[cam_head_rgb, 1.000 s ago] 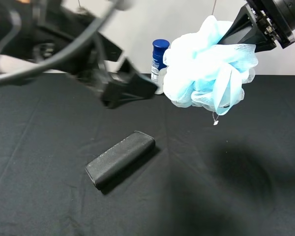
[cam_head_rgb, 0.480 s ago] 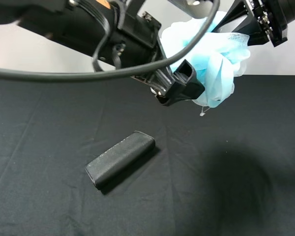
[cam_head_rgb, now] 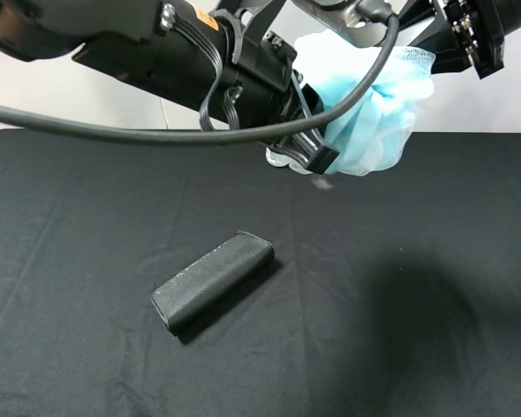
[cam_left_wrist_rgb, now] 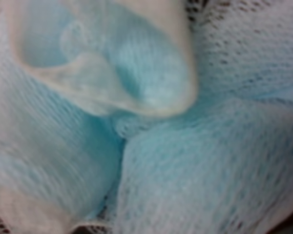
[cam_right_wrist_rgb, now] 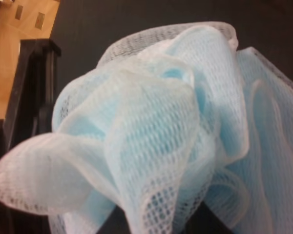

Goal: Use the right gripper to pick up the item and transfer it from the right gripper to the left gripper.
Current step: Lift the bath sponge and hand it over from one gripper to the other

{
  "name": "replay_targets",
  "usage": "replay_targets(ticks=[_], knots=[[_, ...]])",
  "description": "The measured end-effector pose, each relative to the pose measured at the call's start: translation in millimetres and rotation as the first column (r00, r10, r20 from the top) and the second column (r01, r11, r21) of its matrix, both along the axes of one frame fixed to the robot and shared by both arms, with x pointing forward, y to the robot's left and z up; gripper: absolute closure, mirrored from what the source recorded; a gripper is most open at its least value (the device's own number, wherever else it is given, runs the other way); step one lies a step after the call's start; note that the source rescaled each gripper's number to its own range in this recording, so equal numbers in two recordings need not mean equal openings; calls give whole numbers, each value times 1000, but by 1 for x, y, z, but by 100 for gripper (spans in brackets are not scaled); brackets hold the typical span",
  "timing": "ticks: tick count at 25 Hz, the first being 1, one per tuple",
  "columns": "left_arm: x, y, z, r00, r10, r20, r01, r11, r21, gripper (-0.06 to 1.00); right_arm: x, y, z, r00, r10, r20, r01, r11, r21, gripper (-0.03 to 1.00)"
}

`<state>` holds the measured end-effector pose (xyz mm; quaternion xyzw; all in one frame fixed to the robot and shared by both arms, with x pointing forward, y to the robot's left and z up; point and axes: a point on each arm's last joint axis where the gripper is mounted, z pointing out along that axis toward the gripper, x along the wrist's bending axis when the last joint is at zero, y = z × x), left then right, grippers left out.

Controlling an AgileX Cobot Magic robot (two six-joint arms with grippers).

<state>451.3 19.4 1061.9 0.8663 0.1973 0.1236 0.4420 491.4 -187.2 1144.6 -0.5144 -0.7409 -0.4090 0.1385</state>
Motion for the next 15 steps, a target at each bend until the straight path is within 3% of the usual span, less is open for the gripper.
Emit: replay_targets(ticks=[8,9,13,15], knots=[[1,-1,-1,1000,4,9,-4,1000,-2,87,0,-2,-1,1000,-27,-12,27,999,-27,94],[1,-1,0,1000,3,10,-3,1000,-3,87,1,-4,-2,999,-34,-14,33,998,-46,85],[-2,2,4,1000,-12,18,12,1000,5,90,1,-10,-8,999,-36,-5,35,989,-145,17],[-3,4,5,999,-26,24,25,999,21,90,1,-11,-9,999,-34,-2,33,985,-171,5]])
